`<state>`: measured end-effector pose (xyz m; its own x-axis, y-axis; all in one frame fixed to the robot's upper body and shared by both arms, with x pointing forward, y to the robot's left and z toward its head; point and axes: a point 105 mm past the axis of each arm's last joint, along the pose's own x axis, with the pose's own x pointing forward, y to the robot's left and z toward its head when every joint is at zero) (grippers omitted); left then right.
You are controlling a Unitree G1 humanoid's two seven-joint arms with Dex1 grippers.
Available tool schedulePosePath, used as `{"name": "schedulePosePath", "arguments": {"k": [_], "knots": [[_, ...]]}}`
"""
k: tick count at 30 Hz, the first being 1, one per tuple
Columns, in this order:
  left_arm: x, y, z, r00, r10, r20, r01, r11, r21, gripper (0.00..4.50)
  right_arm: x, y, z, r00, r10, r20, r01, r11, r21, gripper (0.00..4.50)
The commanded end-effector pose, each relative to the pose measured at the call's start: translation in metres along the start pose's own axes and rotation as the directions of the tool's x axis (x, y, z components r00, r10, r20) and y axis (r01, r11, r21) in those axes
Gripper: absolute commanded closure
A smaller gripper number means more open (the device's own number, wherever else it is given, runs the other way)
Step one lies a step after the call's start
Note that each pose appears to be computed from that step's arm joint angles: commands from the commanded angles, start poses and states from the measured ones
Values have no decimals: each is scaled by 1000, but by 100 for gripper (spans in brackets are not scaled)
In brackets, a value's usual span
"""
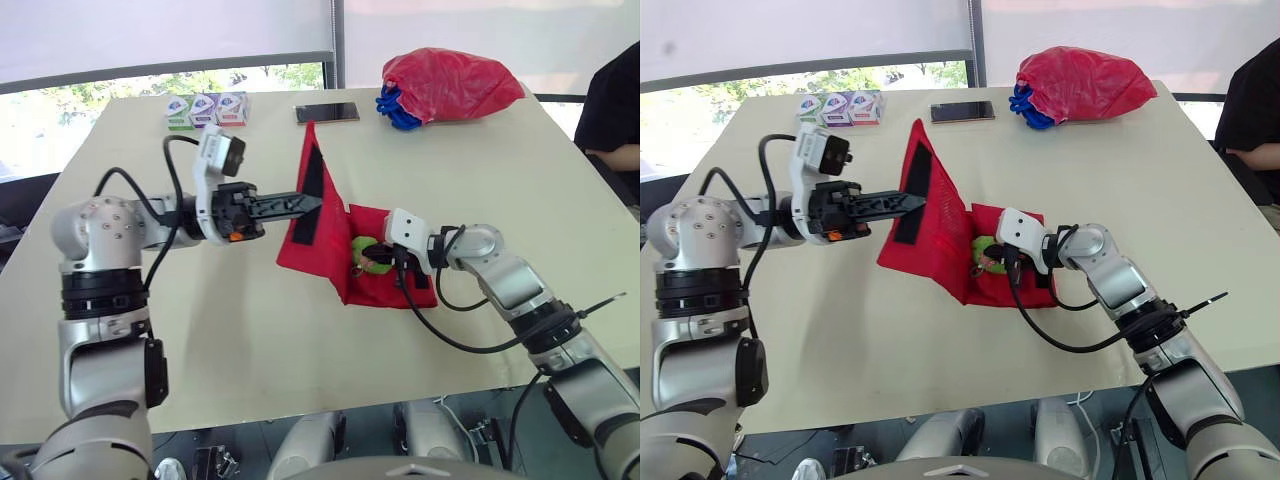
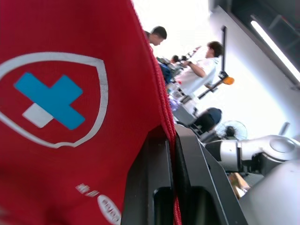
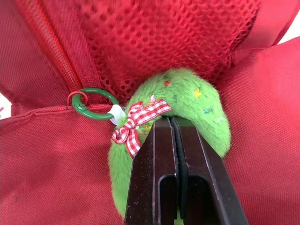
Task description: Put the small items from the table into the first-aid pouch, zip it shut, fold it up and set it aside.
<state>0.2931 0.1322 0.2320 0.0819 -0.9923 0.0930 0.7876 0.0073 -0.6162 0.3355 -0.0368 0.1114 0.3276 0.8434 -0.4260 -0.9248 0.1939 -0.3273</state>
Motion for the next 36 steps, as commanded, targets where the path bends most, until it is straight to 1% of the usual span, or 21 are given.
{"name": "schedulePosePath", "arguments": {"k": [1, 3, 5, 8, 10, 13, 16, 22, 25, 26, 27, 29, 30, 32, 34, 35, 36], "knots": [[11, -6, 17, 997, -62, 39, 57, 990, 128, 450, 5, 2, -20, 999, -17, -45, 19, 999, 44, 446], [22, 10, 19, 996, -43, 80, 33, 991, 128, 450, 5, 1, -14, 999, -32, -3, 32, 998, 61, 446], [32, 15, 15, 993, -77, 85, 66, 990, 124, 450, 4, 2, -4, 998, -30, 63, 24, 995, 94, 446], [46, 25, -1, 993, -111, 45, 106, 990, 90, 450, -9, -8, 20, 969, -119, 217, 96, 989, 112, 446], [51, 35, -9, 997, -75, 11, 74, 995, 73, 450, -19, -15, 30, 945, -178, 274, 142, 979, 146, 446], [57, 37, -15, 995, -95, -15, 95, 993, 64, 450, -41, -20, 47, 908, -226, 353, 167, 967, 190, 446], [60, 39, -17, 995, -101, -23, 102, 993, 61, 450, -59, -17, 49, 904, -238, 355, 179, 965, 190, 446], [67, 48, -17, 995, -102, -19, 102, 994, 44, 450, -110, 3, 33, 930, -251, 268, 211, 962, 172, 446], [76, 54, -23, 994, -95, -49, 95, 996, 0, 450, -132, 13, 22, 940, -268, 210, 233, 957, 175, 446], [82, 61, -29, 995, -81, -63, 79, 997, -25, 450, -145, 15, 19, 927, -305, 217, 270, 947, 174, 446], [87, 65, -31, 995, -79, -55, 76, 996, -47, 450, -158, 17, 19, 910, -336, 242, 298, 937, 181, 446], [97, 78, -32, 999, -41, -17, 39, 995, -93, 450, -176, 22, 10, 906, -360, 221, 316, 925, 211, 446], [102, 84, -38, 999, -19, -31, 16, 996, -86, 450, -182, 25, 4, 912, -363, 194, 320, 921, 222, 422], [111, 88, -50, 997, -12, -78, 7, 997, -72, 450, -193, 29, 0, 915, -359, 184, 310, 918, 247, 373], [120, 89, -59, 993, -34, -113, 25, 997, -75, 450, -202, 32, -1, 912, -359, 198, 303, 916, 264, 276], [123, 87, -62, 991, -56, -125, 46, 996, -81, 450, -205, 32, -3, 907, -369, 205, 309, 912, 270, 221], [125, 86, -65, 988, -64, -143, 54, 996, -71, 450, -207, 32, -4, 901, -376, 216, 315, 910, 271, 179]]}}
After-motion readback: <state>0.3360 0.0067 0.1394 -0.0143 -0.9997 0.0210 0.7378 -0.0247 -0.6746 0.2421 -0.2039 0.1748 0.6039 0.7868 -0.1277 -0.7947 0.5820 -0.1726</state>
